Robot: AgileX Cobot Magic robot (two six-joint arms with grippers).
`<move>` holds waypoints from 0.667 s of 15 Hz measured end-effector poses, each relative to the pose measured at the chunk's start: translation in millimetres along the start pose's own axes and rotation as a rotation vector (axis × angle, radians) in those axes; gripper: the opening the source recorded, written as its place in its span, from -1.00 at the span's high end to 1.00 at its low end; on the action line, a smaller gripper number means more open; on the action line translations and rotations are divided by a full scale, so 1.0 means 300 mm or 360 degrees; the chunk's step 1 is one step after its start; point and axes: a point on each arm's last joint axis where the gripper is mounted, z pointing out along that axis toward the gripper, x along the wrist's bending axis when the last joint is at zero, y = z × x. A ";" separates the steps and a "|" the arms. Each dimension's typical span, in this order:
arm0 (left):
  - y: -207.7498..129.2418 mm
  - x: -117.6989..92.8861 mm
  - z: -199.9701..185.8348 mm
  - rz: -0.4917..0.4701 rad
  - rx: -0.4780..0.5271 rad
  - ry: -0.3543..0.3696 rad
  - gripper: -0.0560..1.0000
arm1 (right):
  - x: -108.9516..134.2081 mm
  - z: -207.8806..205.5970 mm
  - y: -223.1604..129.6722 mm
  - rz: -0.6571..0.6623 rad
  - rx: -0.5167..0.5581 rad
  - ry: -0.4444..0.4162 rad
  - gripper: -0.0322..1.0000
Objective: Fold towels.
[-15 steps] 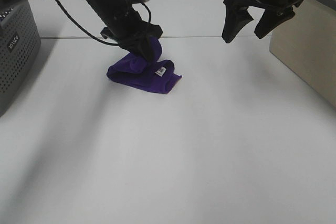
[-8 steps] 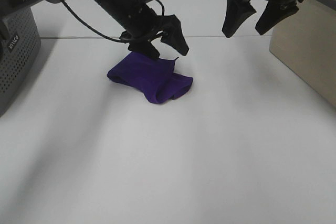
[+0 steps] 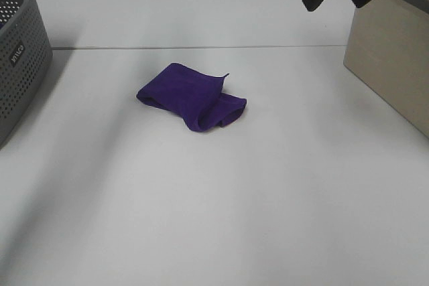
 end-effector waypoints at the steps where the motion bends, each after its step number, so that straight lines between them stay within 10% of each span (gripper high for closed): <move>1: 0.008 0.064 -0.054 -0.0050 -0.0018 0.0217 -0.69 | 0.000 -0.032 -0.004 0.0016 -0.0027 -0.0043 -0.64; 3: 0.015 0.183 -0.166 -0.0142 -0.0076 0.0467 -0.69 | 0.003 -0.116 -0.020 0.0004 -0.0103 -0.0137 -0.63; 6: -0.083 0.381 -0.275 -0.0344 0.0046 0.0535 -0.67 | -0.032 -0.277 -0.112 0.0132 -0.0229 -0.0224 -0.62; 10: -0.286 0.330 -0.464 -0.0311 0.0336 0.0515 -0.66 | 0.023 -0.453 -0.363 0.0218 -0.0356 -0.0269 -0.61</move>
